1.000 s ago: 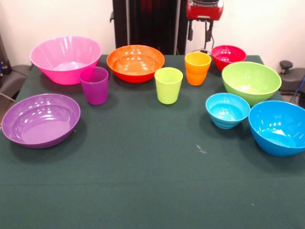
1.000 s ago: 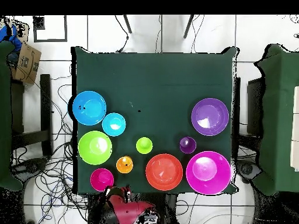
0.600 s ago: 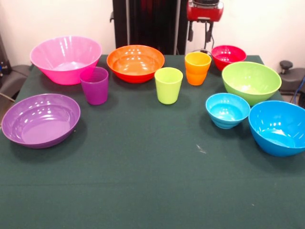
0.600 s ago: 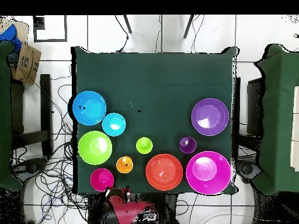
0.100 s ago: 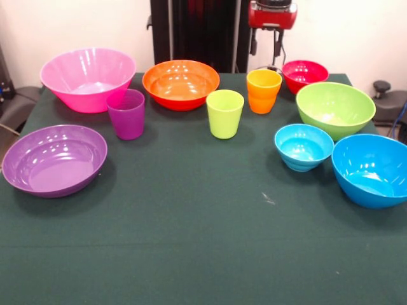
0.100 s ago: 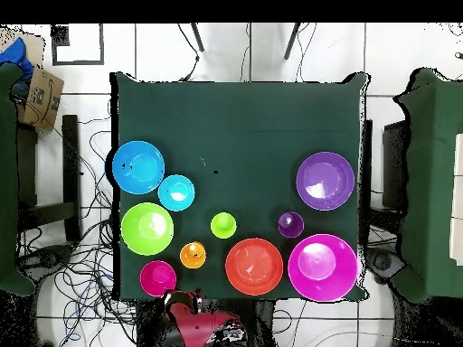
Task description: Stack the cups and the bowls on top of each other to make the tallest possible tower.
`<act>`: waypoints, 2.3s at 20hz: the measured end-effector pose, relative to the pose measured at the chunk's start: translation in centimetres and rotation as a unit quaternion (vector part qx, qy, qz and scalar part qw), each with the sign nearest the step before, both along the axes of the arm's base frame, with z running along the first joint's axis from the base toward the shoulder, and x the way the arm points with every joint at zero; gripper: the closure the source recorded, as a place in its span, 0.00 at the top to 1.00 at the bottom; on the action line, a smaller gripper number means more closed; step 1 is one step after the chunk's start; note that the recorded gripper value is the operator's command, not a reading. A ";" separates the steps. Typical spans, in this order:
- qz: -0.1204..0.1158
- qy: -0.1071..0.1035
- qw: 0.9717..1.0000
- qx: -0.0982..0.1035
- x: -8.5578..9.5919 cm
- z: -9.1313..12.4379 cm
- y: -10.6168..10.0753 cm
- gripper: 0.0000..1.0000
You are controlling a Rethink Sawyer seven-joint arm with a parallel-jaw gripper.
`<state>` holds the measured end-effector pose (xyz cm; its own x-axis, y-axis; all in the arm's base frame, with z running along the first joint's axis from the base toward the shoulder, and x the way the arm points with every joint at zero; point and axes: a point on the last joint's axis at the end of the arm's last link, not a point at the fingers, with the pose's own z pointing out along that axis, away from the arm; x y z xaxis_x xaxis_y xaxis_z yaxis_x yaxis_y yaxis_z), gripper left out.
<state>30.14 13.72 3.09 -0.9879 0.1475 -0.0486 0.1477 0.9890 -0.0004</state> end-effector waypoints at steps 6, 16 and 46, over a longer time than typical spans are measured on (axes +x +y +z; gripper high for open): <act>-0.005 -0.001 1.000 0.000 0.2 0.0 -0.3 1.00; -0.019 -0.011 1.000 0.003 1.2 0.5 -1.0 1.00; -0.038 0.012 0.999 -0.001 3.5 1.7 -0.8 1.00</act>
